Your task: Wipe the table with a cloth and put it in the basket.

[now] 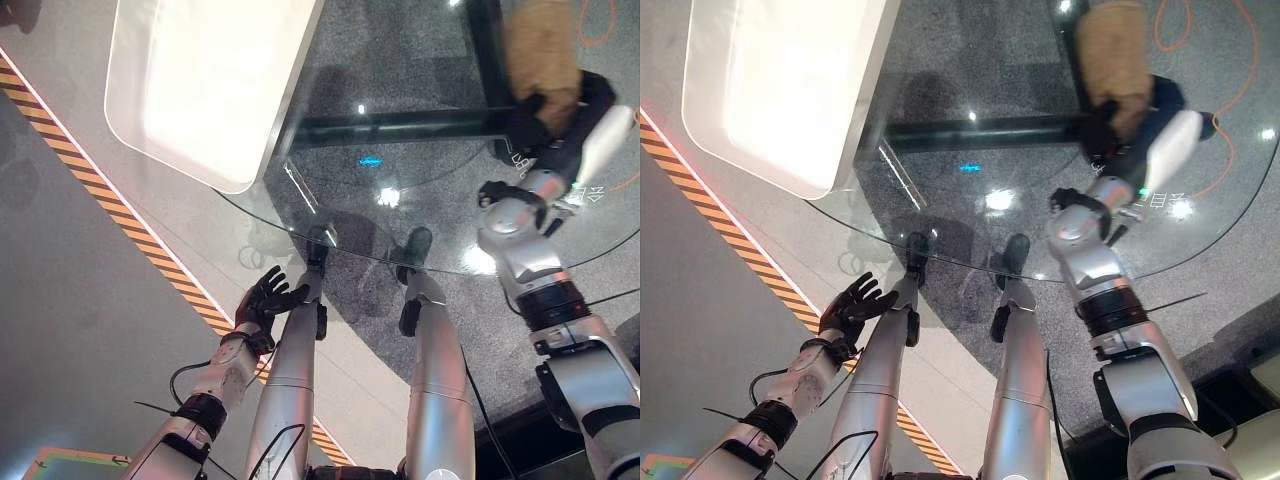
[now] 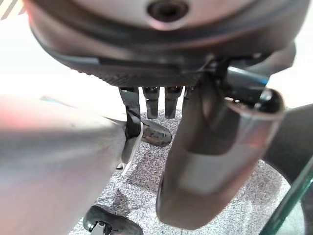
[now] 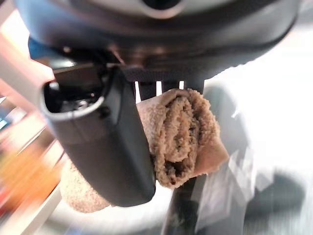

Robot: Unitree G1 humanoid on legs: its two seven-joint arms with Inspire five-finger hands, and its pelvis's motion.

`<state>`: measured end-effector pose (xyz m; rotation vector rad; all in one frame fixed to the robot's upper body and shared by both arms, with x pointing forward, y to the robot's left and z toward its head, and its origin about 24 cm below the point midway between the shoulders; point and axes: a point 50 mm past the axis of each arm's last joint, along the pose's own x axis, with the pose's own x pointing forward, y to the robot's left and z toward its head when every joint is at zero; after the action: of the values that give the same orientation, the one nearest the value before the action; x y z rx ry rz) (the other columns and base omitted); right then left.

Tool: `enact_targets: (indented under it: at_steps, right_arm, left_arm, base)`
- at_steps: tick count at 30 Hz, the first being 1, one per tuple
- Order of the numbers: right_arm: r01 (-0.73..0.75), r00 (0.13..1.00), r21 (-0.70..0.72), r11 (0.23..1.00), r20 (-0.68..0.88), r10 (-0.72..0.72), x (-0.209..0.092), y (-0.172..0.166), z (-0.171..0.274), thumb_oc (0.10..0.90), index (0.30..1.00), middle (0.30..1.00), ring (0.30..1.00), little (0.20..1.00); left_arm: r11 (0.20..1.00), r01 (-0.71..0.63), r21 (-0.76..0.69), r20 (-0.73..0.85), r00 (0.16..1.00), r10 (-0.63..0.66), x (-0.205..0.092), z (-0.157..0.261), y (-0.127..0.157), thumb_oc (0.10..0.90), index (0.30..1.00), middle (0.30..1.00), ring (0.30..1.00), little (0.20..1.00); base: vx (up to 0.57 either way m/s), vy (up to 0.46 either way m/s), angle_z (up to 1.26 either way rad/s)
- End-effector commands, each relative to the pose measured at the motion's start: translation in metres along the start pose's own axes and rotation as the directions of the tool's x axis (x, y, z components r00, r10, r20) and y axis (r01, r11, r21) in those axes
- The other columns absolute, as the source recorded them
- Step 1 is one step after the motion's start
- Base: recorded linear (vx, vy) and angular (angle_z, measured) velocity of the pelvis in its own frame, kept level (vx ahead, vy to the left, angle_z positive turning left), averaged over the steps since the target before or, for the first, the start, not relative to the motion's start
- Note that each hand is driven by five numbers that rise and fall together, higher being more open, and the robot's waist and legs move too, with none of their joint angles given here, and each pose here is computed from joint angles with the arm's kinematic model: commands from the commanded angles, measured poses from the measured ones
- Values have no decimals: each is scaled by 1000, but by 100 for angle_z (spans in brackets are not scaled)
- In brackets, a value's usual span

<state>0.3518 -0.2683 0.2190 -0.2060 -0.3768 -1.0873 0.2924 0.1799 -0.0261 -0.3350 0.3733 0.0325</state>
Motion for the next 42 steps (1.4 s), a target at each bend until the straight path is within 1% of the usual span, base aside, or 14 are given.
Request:
enact_targets:
  at_steps: [1, 7, 11, 16, 21, 25, 28, 29, 30, 32, 33, 35, 38, 42]
  right_arm:
    - [266, 957, 37, 963, 110, -268, 31, -52, 4, 100, 300, 300, 300, 200]
    - [258, 951, 104, 961, 147, -271, 31, -52, 10, 100, 300, 300, 300, 200]
    - [192, 955, 123, 974, 205, -214, 25, -42, 25, 100, 300, 300, 300, 200]
    - [97, 954, 83, 992, 274, -117, 18, -28, 35, 100, 300, 300, 300, 200]
    - [-74, 928, 28, 997, 368, 59, 4, -9, 52, 100, 300, 300, 300, 200]
    - [-232, 881, -53, 971, 411, 233, -11, 3, 54, 100, 300, 300, 300, 200]
    - [-410, 816, -90, 908, 408, 409, -34, 17, 48, 100, 300, 300, 300, 200]
    - [-430, 809, -89, 899, 404, 427, -36, 18, 47, 100, 300, 300, 300, 200]
    - [-519, 755, -109, 848, 406, 514, -50, 24, 43, 100, 300, 300, 300, 200]
    - [-578, 707, -134, 805, 411, 576, -62, 28, 41, 100, 300, 300, 300, 200]
    - [-639, 657, -151, 754, 403, 638, -76, 32, 36, 100, 300, 300, 300, 200]
    - [-682, 623, -149, 716, 392, 676, -87, 35, 33, 100, 300, 300, 300, 200]
    - [-778, 525, -154, 609, 373, 765, -115, 43, 25, 100, 300, 300, 300, 200]
    - [-825, 450, -186, 534, 356, 819, -133, 48, 19, 100, 300, 300, 300, 200]
  left_arm:
    - [994, 71, -86, -109, 991, -80, -23, -49, -14, 800, 900, 900, 900, 900]
    - [993, 85, -86, -110, 989, -94, -23, -48, -17, 800, 900, 900, 900, 900]
    - [991, 93, -92, -109, 989, -103, -21, -48, -21, 800, 900, 900, 900, 900]
    - [991, 94, -91, -112, 988, -104, -20, -48, -25, 800, 900, 900, 900, 900]
    - [991, 94, -92, -109, 989, -104, -19, -49, -22, 800, 900, 900, 900, 900]
    - [991, 91, -94, -106, 989, -101, -19, -49, -23, 800, 900, 900, 900, 900]
    - [992, 92, -91, -101, 990, -101, -18, -48, -24, 800, 900, 900, 900, 900]
    - [992, 92, -91, -101, 990, -101, -18, -48, -25, 800, 900, 900, 900, 900]
    - [992, 93, -88, -98, 990, -101, -18, -48, -25, 800, 900, 900, 900, 900]
    - [992, 93, -88, -96, 990, -101, -17, -47, -26, 800, 900, 900, 900, 900]
    - [992, 95, -87, -95, 990, -104, -17, -47, -26, 800, 900, 900, 900, 900]
    - [992, 96, -85, -97, 990, -104, -17, -47, -26, 800, 900, 900, 900, 900]
    - [992, 102, -76, -102, 989, -110, -18, -49, -26, 800, 900, 900, 900, 900]
    - [991, 109, -76, -98, 988, -117, -17, -49, -29, 800, 900, 900, 900, 900]
  base:
    - [-16, -7, -6]
    - [-10, 4, -8]
    - [-5, 24, -5]
    - [0, 0, 0]
    - [0, 0, 0]
    - [0, 0, 0]
    - [0, 0, 0]
    - [0, 0, 0]
    - [0, 0, 0]
    - [0, 0, 0]
    - [0, 0, 0]
    - [0, 0, 0]
    - [0, 0, 0]
    - [0, 0, 0]
